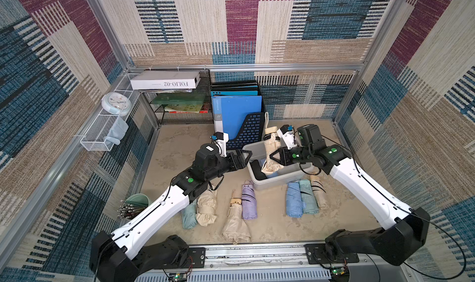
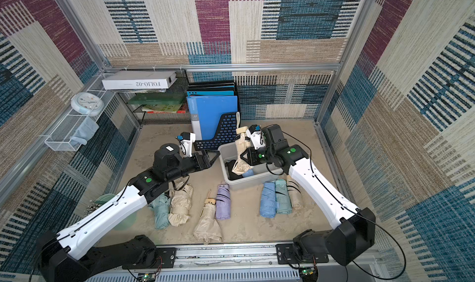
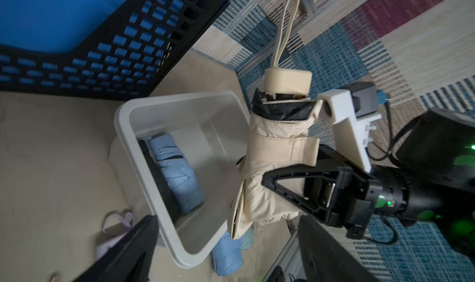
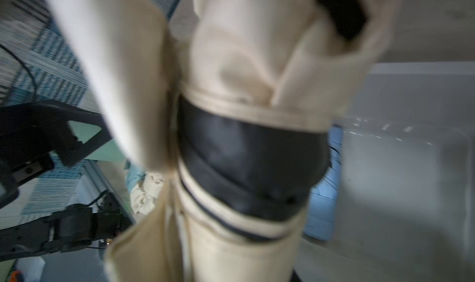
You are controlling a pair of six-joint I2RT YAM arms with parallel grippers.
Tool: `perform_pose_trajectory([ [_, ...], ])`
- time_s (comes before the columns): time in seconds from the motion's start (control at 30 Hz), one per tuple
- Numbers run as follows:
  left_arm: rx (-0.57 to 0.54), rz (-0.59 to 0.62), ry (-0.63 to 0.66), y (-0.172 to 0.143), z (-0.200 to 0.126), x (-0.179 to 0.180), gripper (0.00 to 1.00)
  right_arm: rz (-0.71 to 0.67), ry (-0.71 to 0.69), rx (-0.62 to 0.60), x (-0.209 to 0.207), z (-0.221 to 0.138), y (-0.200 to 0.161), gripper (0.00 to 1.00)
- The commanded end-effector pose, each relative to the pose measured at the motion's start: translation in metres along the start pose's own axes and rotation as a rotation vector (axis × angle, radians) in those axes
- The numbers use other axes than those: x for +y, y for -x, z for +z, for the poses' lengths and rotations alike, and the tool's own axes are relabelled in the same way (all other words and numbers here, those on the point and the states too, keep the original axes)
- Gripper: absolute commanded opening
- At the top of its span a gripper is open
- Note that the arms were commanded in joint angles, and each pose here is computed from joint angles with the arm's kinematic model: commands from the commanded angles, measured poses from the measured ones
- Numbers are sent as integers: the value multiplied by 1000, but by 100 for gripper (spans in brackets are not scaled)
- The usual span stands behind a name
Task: Put the umbrella into the storage box
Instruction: Place the umbrella in the storage box.
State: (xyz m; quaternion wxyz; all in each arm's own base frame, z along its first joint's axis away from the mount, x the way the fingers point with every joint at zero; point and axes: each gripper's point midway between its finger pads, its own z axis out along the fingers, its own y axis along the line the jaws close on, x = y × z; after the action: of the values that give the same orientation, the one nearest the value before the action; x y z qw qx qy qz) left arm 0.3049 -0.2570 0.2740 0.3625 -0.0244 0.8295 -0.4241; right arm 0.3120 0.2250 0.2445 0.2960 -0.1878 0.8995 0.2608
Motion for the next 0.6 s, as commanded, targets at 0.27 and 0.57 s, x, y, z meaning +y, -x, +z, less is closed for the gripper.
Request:
perform_pose_trajectory([
  [0.27, 151, -119, 123, -29, 41, 34, 83, -92, -392, 240, -79, 21, -31, 9],
  [0.57, 216, -159, 158, -46, 69, 52, 75, -129, -374, 350, -88, 46, -50, 9],
])
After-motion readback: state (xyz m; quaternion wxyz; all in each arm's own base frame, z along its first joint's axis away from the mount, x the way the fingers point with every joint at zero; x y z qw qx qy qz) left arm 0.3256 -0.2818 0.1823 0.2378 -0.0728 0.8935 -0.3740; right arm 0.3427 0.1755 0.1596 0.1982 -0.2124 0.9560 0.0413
